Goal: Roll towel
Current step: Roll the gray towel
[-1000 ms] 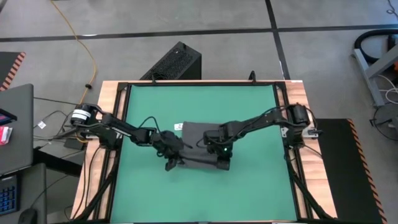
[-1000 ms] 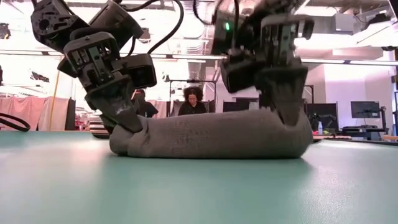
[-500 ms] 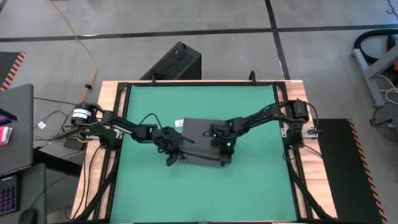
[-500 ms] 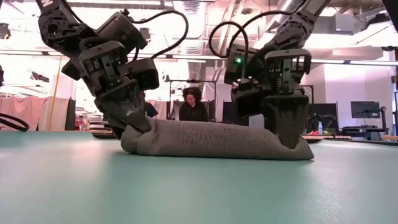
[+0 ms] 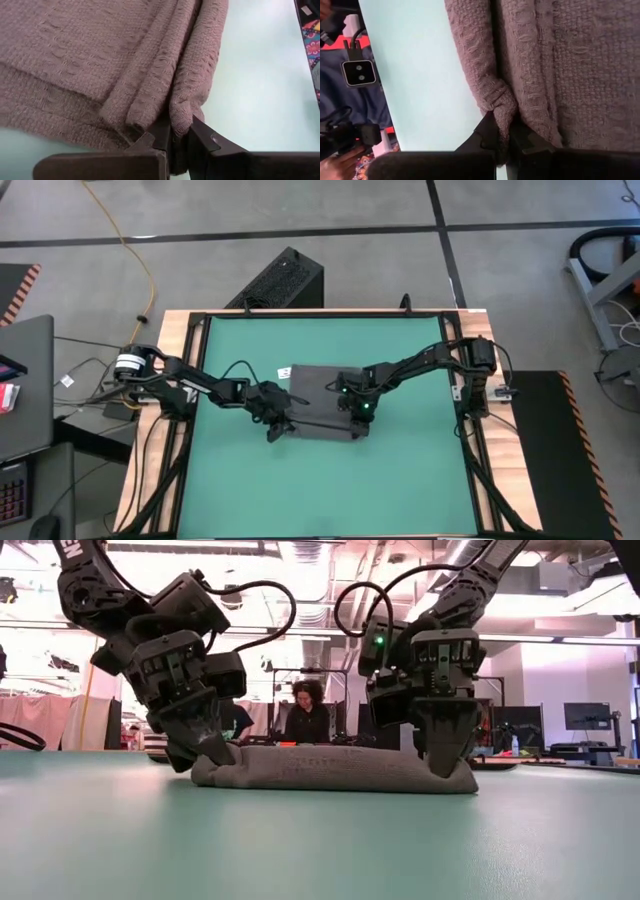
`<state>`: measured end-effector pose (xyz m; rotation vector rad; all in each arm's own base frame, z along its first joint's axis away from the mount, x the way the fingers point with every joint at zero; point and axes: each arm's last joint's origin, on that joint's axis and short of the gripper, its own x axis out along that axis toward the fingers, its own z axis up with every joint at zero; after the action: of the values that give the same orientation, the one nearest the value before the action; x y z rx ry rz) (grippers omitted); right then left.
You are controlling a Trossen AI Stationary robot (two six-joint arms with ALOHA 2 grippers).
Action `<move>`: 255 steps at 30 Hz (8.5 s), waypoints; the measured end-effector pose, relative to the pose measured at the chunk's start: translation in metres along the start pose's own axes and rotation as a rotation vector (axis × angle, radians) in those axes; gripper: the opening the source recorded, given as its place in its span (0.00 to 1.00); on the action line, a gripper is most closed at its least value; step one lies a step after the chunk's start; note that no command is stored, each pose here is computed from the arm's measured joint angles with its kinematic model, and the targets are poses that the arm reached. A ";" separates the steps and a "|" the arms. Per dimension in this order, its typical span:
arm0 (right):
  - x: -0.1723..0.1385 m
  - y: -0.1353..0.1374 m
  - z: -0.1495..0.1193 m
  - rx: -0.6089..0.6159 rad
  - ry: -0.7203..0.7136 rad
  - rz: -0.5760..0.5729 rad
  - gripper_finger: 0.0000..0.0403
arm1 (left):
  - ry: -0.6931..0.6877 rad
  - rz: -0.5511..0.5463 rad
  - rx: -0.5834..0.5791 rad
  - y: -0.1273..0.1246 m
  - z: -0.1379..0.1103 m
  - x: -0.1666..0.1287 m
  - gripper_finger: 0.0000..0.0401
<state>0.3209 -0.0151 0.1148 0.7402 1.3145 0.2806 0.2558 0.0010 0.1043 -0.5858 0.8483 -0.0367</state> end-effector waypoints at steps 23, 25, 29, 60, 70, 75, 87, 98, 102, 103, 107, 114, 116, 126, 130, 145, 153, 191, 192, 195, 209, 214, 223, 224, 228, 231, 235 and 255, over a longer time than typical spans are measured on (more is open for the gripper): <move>0.001 0.001 0.003 -0.035 -0.033 -0.007 0.06 | -0.349 0.038 0.697 -0.098 -0.014 -0.049 0.08; 0.001 0.001 0.004 -0.039 -0.039 -0.006 0.06 | -0.401 0.117 0.857 -0.110 -0.022 -0.043 0.03; 0.001 0.001 0.004 -0.046 -0.048 -0.004 0.06 | -0.432 0.440 1.025 -0.113 -0.024 -0.031 0.01; -0.003 0.047 0.012 -0.102 0.025 -0.014 0.06 | -0.080 0.100 0.915 -0.027 0.006 0.048 0.00; -0.029 0.077 0.010 -0.210 0.031 0.024 0.06 | -0.020 -0.029 0.780 -0.036 -0.005 0.050 0.00; -0.041 0.064 0.019 -0.198 -0.037 -0.002 0.06 | -0.018 -0.041 0.755 -0.041 -0.008 0.051 0.00; -0.013 -0.001 0.020 -0.016 0.068 -0.059 0.06 | -0.011 -0.076 0.663 -0.044 -0.011 0.052 0.00; -0.005 -0.008 0.025 -0.039 0.051 -0.041 0.06 | -0.027 -0.131 0.640 -0.080 -0.013 0.020 0.00; -0.003 -0.006 0.026 -0.056 0.038 -0.055 0.06 | -0.155 0.012 0.718 -0.101 -0.009 -0.013 0.00; -0.003 -0.007 0.027 -0.057 0.034 -0.056 0.06 | -0.212 0.047 0.748 -0.108 -0.008 -0.021 0.00; -0.003 -0.007 0.027 -0.058 0.027 -0.055 0.06 | -0.441 0.102 0.892 -0.142 -0.013 -0.044 0.00; -0.001 -0.006 0.028 -0.070 0.020 -0.063 0.06 | -0.339 0.179 1.111 -0.164 -0.020 -0.005 0.00; -0.001 -0.006 0.028 -0.071 0.017 -0.063 0.06 | -0.290 0.210 1.164 -0.173 -0.015 0.008 0.00; -0.001 -0.005 0.029 -0.070 0.010 -0.061 0.06 | -0.126 0.312 1.138 -0.174 -0.003 0.034 0.00; -0.001 -0.005 0.029 -0.070 0.009 -0.060 0.06 | -0.109 0.341 1.063 -0.160 -0.003 0.036 0.00; -0.001 -0.005 0.030 -0.075 0.002 -0.059 0.06 | -0.056 0.370 0.800 -0.119 -0.033 0.039 0.00; -0.002 -0.006 0.031 -0.091 -0.008 -0.079 0.12 | -0.095 0.351 0.717 -0.105 -0.053 0.038 0.00; -0.123 0.035 -0.007 -0.396 -0.128 -0.141 0.31 | -0.054 0.299 0.780 -0.102 -0.060 0.038 0.00; -0.137 0.044 -0.010 -0.443 -0.205 -0.142 0.31 | -0.053 0.298 0.781 -0.102 -0.060 0.038 0.00; -0.172 0.077 -0.029 -0.599 -0.398 -0.145 0.33 | -0.048 0.296 0.822 -0.103 -0.060 0.038 0.00; -0.047 0.176 -0.110 -1.245 -0.262 -0.740 0.58 | 0.019 0.222 0.992 -0.103 -0.060 0.039 0.00; 0.019 0.165 -0.094 -1.345 -0.137 -0.992 0.63 | 0.043 0.191 1.011 -0.101 -0.058 0.039 0.00; 0.061 0.131 -0.054 -1.128 -0.027 -0.900 0.63 | 0.054 0.166 1.014 -0.100 -0.056 0.039 0.00; 0.061 0.129 -0.053 -1.121 -0.023 -0.901 0.63 | 0.054 0.166 1.013 -0.100 -0.056 0.039 0.00; 0.057 0.121 -0.053 -1.069 0.020 -0.966 0.63 | 0.054 0.166 1.002 -0.099 -0.056 0.039 0.00; 0.040 0.112 -0.059 -0.981 0.098 -1.049 0.63 | 0.055 0.167 0.993 -0.099 -0.057 0.039 0.00; 0.003 0.121 -0.061 -0.899 0.003 -1.044 0.62 | 0.058 0.160 1.010 -0.100 -0.057 0.039 0.00; 0.003 0.161 -0.098 -1.246 -0.291 -0.666 0.57 | 0.143 0.047 1.327 -0.087 -0.045 0.038 0.00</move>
<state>0.2641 0.1389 0.2075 -0.6818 0.8011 0.3591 0.2663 -0.1035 0.0980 0.6901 0.7882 -0.5584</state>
